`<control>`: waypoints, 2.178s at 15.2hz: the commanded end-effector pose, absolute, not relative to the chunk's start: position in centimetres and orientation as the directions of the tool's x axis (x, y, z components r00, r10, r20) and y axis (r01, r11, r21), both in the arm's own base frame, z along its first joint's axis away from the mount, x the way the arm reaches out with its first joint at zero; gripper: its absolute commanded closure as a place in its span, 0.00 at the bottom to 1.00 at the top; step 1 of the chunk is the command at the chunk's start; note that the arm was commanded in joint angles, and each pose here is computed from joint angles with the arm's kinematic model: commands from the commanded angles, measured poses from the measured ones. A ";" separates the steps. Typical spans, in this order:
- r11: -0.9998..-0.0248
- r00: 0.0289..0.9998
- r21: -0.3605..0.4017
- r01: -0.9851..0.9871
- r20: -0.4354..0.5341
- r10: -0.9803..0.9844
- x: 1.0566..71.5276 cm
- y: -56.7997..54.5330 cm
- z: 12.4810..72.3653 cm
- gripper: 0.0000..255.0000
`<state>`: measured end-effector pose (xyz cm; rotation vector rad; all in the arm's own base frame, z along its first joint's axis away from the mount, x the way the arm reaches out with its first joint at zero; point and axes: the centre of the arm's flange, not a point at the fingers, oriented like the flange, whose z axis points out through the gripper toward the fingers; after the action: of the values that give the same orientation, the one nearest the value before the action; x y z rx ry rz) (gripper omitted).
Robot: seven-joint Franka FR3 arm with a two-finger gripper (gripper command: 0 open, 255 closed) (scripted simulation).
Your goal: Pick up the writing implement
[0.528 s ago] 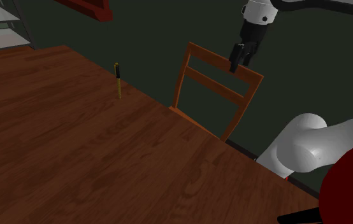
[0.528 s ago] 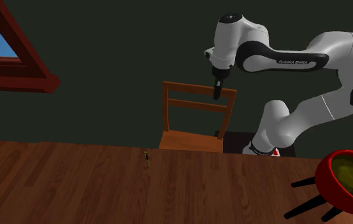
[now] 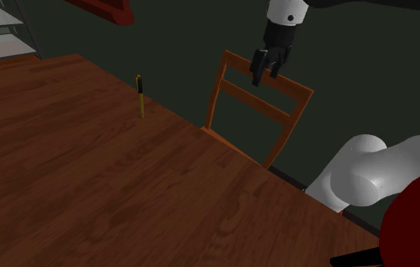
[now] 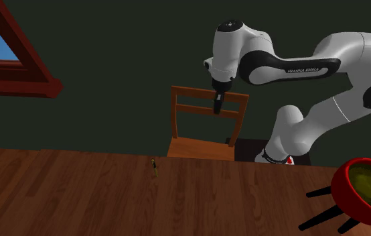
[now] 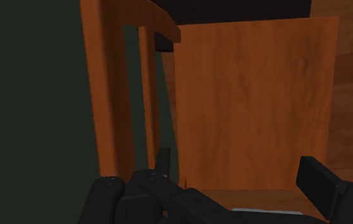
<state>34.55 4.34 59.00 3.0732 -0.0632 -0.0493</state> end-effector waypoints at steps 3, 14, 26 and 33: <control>-0.997 0.998 0.059 -0.047 -0.026 -0.048 37.2 9.1 59.6 0.00; -0.997 0.998 0.037 -0.064 -0.013 -0.065 44.1 21.4 60.7 0.00; -0.996 0.997 0.012 -0.083 0.000 -0.083 51.7 34.7 62.4 0.00; -0.996 0.996 0.011 -0.084 0.001 -0.084 52.1 35.3 59.3 0.00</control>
<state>52.10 35.26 59.87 3.1272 -0.1308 -0.0003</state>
